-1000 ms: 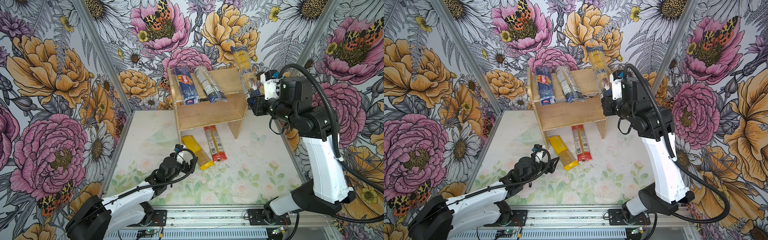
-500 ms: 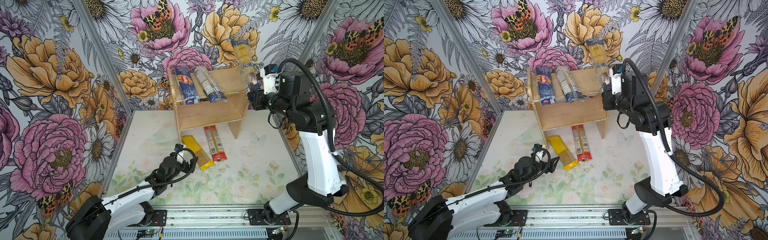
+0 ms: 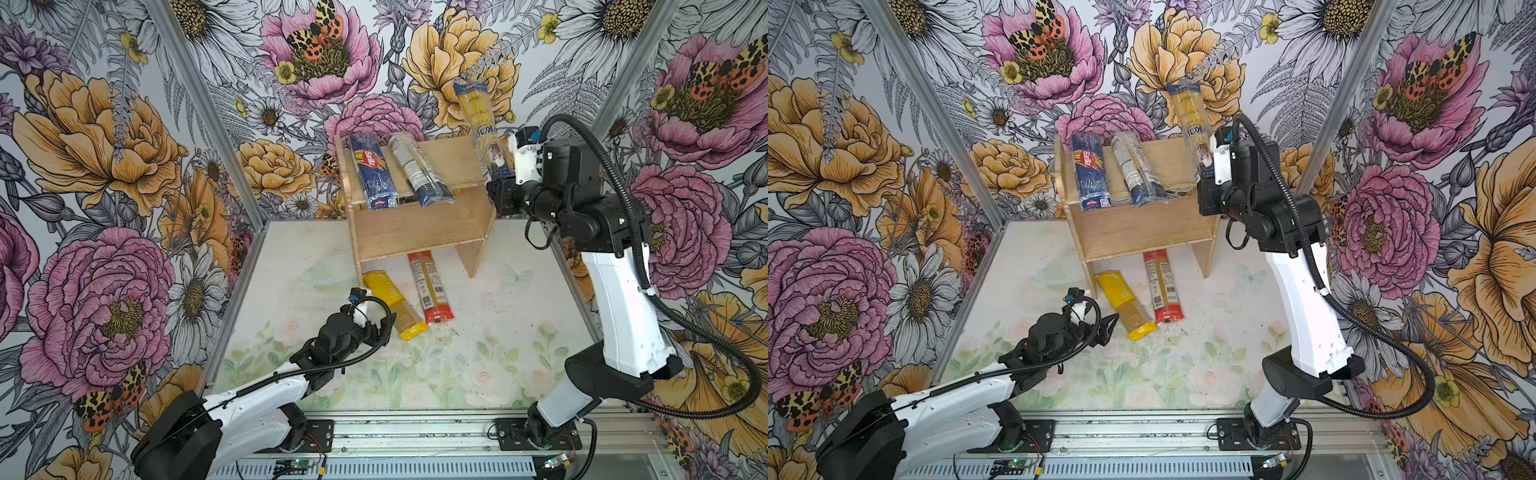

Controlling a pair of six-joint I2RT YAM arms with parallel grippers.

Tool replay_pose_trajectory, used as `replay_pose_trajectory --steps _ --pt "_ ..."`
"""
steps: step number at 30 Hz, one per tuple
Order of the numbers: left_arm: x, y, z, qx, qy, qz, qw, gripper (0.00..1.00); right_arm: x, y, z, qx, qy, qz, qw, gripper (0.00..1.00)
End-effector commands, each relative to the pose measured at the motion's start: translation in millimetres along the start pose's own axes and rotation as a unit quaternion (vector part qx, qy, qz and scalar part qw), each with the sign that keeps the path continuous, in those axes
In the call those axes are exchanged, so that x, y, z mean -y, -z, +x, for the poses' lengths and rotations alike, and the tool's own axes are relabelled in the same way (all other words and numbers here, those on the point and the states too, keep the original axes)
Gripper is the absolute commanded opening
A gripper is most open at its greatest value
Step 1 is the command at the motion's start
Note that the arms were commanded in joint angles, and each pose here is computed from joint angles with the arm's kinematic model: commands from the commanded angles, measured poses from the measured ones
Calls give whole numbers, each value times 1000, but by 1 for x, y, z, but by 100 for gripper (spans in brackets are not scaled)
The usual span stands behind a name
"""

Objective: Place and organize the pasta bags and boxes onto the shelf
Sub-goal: 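Move the upright blue-and-yellow bag over the upper shelf's free end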

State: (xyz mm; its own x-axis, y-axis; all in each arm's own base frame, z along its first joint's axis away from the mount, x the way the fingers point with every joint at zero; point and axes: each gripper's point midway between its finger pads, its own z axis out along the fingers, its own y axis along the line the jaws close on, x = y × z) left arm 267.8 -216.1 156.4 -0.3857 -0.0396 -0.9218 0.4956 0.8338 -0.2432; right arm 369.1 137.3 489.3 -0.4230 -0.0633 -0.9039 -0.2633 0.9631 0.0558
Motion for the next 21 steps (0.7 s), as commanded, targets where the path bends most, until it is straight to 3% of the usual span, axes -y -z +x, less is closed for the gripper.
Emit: replay_pose_trajectory --steps 1,21 --pt "4 1 -9 10 -6 2 1000 99 4 30 -67 138 -8 4 990 0" --pt "2 1 -7 7 -8 -4 1000 99 2 1 -60 116 -4 7 993 0"
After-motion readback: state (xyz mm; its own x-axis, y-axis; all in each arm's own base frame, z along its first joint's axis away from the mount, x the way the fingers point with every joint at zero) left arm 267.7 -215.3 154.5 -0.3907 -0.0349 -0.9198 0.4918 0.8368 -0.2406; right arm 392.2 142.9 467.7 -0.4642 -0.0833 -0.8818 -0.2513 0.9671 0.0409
